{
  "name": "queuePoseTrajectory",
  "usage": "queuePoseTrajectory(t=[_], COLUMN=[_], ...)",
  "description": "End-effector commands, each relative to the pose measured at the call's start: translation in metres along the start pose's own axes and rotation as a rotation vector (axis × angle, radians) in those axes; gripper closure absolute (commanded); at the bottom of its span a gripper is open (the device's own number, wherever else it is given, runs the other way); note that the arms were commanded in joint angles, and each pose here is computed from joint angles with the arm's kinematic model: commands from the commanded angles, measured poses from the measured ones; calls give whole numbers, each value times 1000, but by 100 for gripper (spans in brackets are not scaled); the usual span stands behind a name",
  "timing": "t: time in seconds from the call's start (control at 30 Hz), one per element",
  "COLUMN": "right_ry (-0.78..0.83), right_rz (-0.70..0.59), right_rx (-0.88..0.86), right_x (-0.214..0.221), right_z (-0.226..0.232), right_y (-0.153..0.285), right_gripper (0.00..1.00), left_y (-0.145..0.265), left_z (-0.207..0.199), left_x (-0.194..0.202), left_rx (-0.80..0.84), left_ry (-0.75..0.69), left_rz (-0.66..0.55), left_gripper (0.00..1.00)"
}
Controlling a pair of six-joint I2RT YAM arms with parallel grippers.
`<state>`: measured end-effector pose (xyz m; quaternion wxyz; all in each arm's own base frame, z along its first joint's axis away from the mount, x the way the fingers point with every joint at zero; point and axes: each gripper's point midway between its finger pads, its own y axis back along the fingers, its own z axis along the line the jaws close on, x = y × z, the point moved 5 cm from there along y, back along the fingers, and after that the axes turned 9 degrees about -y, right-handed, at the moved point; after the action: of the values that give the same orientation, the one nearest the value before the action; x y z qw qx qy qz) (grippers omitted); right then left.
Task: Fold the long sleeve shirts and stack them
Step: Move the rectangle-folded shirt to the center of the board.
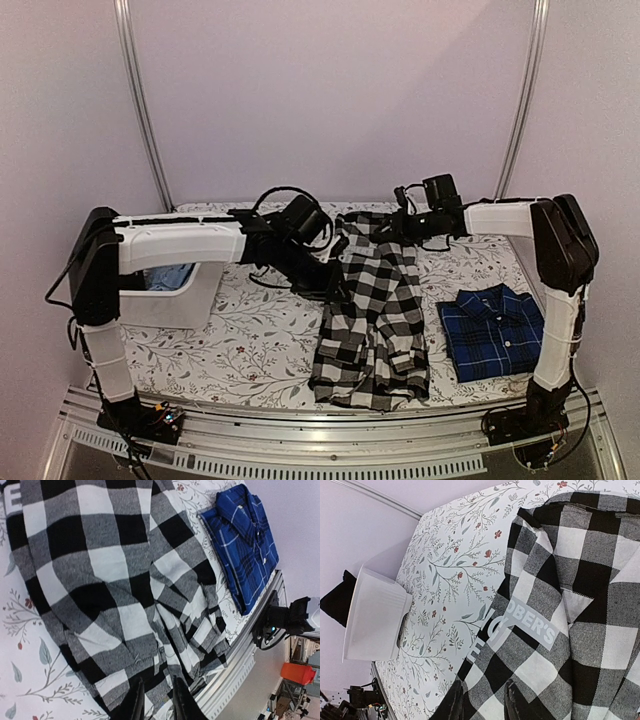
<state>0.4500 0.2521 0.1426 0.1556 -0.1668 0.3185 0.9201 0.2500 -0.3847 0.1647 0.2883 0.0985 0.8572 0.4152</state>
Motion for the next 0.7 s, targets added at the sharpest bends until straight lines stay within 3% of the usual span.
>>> queuePoseTrajectory(t=[0.0, 0.3, 0.67], right_ry=[11, -54, -105], right_rz=[10, 86, 137], right_rx=[-24, 3, 133], right_x=[18, 48, 72], right_z=[11, -19, -79], right_y=[9, -9, -37], right_gripper=[73, 76, 78], left_y=[-28, -86, -110], left_z=[20, 71, 104], left_x=[-33, -53, -19], left_rx=[-41, -46, -90], left_ry=[-5, 52, 132], left_rz=[-51, -67, 13], left_gripper=[79, 81, 81])
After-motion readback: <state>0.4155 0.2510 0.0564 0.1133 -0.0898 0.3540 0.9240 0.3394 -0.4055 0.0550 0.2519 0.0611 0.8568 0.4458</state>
